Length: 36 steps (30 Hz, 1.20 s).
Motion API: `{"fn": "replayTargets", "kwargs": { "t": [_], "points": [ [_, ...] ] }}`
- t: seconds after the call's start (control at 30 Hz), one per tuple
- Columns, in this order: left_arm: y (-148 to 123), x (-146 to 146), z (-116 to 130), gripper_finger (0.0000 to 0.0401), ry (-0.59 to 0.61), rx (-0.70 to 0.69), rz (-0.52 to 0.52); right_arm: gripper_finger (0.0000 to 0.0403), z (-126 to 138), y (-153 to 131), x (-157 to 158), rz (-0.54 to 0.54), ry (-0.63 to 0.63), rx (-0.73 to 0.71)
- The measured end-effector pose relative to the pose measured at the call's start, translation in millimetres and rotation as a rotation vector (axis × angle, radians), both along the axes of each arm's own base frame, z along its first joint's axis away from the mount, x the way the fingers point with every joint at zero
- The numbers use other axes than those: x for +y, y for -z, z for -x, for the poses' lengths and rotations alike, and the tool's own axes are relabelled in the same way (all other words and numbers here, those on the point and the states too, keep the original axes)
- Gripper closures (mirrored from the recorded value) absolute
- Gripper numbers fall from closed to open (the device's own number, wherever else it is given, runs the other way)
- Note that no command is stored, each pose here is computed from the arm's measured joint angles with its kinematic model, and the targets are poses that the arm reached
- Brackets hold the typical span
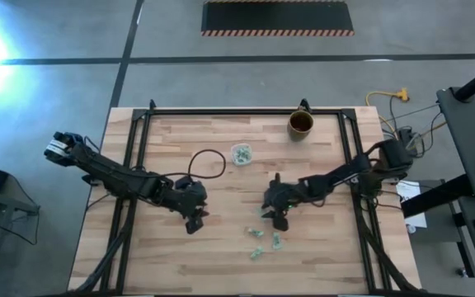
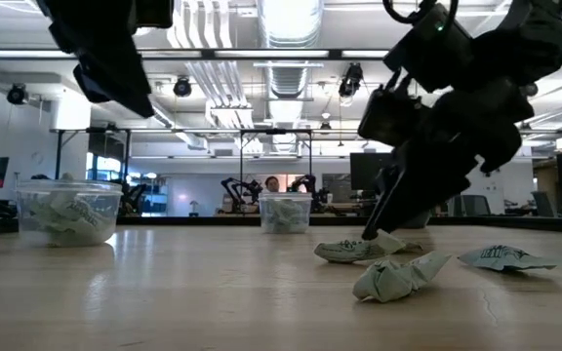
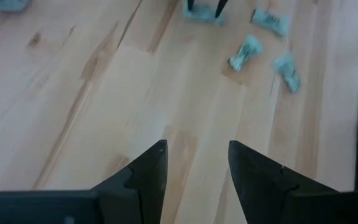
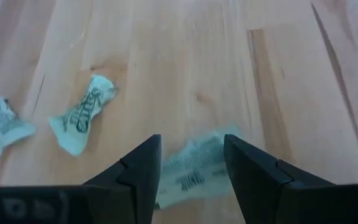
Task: Pick and place Stevia / Truvia into bins
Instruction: Put the stevia packet into the top transparent container
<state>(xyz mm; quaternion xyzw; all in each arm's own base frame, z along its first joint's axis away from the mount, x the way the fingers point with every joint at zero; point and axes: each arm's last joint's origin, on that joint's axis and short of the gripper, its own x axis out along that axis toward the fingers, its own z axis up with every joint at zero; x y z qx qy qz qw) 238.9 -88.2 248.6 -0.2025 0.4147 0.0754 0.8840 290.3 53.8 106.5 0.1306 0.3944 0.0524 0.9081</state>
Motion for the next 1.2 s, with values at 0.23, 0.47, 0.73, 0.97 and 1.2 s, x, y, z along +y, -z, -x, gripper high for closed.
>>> {"fn": "replayTargets", "kwargs": {
  "t": [0.23, 0.47, 0.73, 0.97, 1.2],
  "points": [
    [3, 0, 4, 0.0248, 0.009, 0.045, -0.013, 0.0237, -5, -3, -1, 0.019, 0.081, 0.004],
    [3, 0, 4, 0.0248, 0.024, 0.043, -0.024, 0.0236, 1, -2, -3, 0.083, 0.112, 0.052],
    [7, 1, 6, 0.0248, 0.036, 0.056, -0.039, 0.0236, 2, -2, 5, 0.136, 0.042, 0.067],
    [9, 1, 7, 0.0248, 0.035, 0.060, -0.039, 0.0240, 4, 0, 6, 0.155, 0.036, 0.086],
    [9, 1, 6, 0.0248, 0.033, 0.058, -0.034, 0.0271, 9, 2, 5, 0.226, 0.064, 0.140]
  ]
}}
